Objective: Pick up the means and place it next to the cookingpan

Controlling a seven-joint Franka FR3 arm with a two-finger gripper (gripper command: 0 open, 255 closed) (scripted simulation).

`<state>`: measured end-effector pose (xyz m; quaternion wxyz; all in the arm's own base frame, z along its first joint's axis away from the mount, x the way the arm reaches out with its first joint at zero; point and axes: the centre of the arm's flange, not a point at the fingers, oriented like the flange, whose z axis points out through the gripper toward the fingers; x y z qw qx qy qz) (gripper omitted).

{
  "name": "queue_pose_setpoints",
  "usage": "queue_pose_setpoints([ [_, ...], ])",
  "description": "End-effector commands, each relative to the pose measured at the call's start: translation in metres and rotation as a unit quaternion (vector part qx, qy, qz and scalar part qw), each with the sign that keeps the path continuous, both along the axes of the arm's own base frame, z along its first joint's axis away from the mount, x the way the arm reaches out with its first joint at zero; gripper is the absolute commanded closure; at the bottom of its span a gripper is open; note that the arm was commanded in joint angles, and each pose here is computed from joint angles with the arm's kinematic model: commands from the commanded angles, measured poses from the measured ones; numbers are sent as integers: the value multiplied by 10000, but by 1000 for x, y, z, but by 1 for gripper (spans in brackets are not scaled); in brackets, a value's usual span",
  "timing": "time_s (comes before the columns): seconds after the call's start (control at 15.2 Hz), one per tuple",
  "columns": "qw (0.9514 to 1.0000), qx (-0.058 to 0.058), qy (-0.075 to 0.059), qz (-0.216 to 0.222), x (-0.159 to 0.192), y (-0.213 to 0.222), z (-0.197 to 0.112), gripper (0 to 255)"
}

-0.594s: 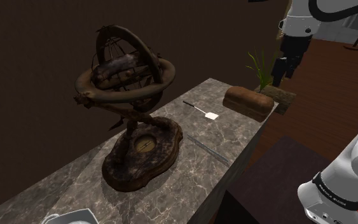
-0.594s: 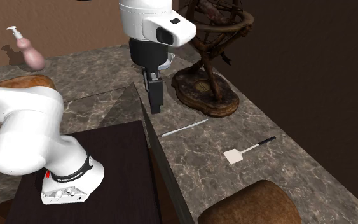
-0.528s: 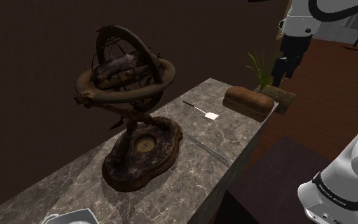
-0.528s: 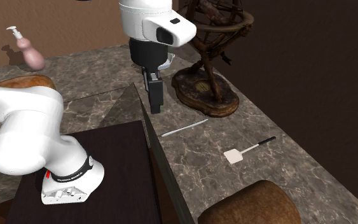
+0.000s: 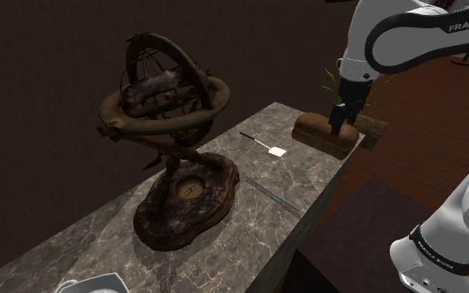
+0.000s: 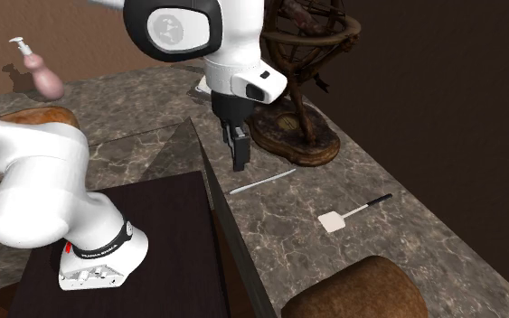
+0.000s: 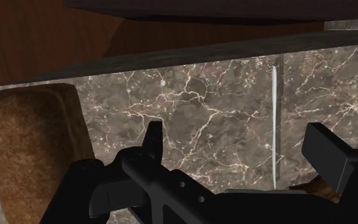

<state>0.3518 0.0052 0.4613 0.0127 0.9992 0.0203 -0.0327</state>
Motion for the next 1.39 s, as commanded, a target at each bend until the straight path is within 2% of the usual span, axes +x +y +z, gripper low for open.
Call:
queue_pose_setpoints([
  [0.0, 10000, 13, -14, 50, 8, 12, -21, 0],
  [1.32, 9983, 130, -52, 563, 91, 130, -240, 0],
])
